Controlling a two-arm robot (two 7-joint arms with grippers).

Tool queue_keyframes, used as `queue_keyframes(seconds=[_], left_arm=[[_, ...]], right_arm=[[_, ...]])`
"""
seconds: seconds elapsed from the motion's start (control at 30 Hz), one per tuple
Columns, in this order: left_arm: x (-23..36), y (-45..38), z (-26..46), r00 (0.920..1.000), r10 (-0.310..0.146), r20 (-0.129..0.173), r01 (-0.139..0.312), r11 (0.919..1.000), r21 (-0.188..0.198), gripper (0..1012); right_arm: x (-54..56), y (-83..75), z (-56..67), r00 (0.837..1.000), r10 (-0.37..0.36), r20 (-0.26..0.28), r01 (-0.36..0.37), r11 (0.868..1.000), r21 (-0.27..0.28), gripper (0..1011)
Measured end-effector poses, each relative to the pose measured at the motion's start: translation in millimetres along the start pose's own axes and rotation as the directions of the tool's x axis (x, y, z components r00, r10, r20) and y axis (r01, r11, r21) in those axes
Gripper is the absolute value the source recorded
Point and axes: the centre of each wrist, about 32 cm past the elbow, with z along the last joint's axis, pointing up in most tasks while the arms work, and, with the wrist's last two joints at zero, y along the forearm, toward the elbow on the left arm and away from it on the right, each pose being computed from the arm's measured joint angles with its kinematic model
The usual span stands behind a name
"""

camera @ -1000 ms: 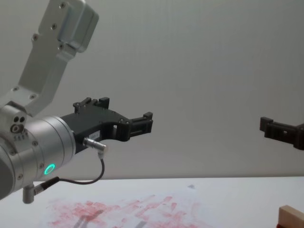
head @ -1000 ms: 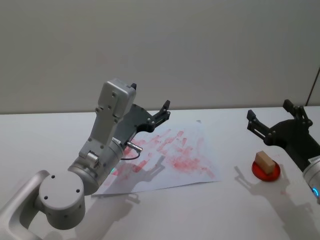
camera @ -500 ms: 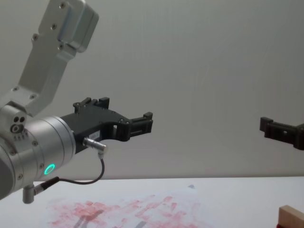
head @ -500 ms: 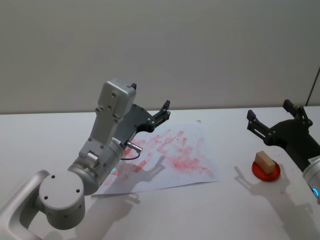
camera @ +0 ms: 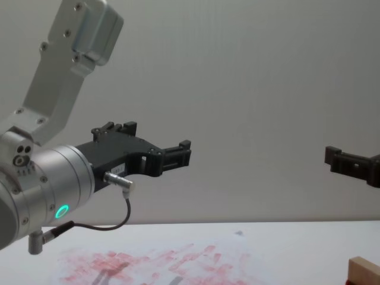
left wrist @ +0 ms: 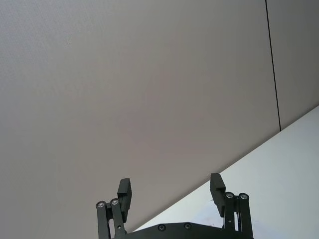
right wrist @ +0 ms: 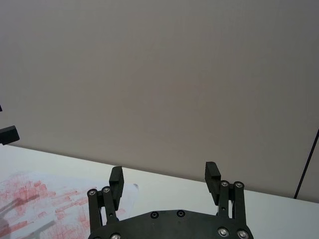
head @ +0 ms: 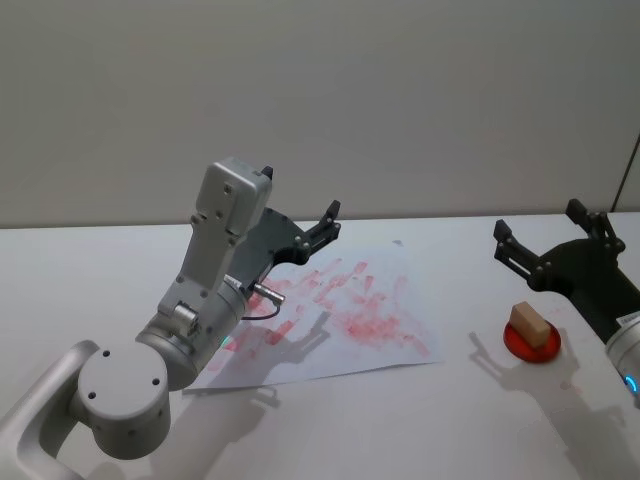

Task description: Use the one hand to pick up the stamp and affix it onto the A4 paper.

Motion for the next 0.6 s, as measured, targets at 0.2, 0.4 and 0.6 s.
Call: queue_keyframes(seconds=[0.2,0.4,0.6], left_arm=[[0.0,0.0,0.0,1.0000,0.000,0.000,0.000,1.0000,0.000,1001],[0.0,0.0,0.0,1.0000,0.000,0.000,0.000,1.0000,0.000,1001],[0.0,0.0,0.0,1.0000,0.000,0.000,0.000,1.0000,0.000,1001]], right_arm=[[0.0,0.0,0.0,1.000,0.000,0.000,0.000,1.000,0.000,1001],[0.0,0.0,0.0,1.000,0.000,0.000,0.000,1.000,0.000,1001],[-0.6,1.1,0.1,1.000,0.002,-0.002,-0.002,1.000,-0.001,1001]])
